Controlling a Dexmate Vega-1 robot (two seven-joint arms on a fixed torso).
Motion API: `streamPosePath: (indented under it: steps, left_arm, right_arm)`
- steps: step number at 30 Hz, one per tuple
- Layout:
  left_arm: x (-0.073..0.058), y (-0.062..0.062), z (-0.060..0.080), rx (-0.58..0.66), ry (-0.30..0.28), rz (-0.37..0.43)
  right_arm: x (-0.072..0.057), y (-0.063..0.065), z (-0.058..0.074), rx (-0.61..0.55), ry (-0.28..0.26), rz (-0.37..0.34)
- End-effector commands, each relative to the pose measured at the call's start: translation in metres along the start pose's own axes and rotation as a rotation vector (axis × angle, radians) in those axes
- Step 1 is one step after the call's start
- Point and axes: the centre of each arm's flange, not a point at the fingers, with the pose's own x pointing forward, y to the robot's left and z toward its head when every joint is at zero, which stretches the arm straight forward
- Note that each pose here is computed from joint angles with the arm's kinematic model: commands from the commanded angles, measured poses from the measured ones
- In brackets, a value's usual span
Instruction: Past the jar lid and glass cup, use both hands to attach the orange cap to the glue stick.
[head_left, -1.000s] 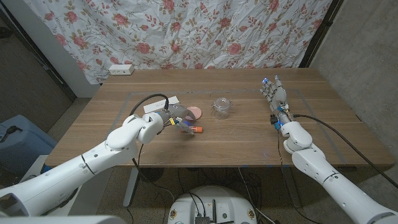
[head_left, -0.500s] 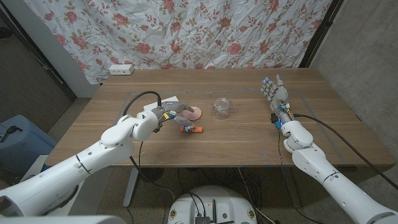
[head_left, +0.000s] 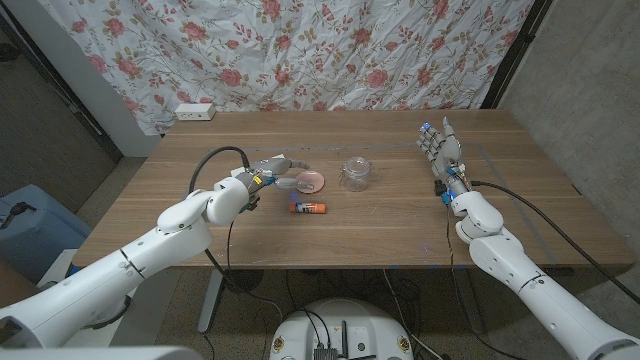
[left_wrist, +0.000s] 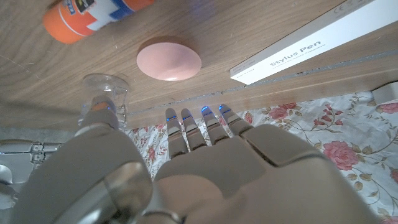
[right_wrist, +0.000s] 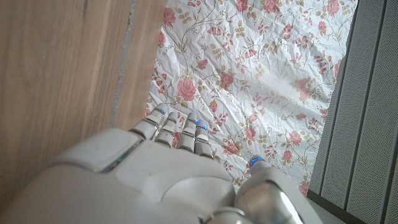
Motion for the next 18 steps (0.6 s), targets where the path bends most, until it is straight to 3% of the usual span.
streamPosePath:
  steps: [1,18]
  left_arm:
    - [0.012,-0.004,-0.020,-0.136,0.019,0.103]
    - [0.025,-0.027,-0.033,-0.485,0.046,0.253]
  right_arm:
    - [0.006,0.001,-0.003,0.013,0.001,0.018]
    - [0.013,-0.005,-0.009,0.014,-0.031,0.006]
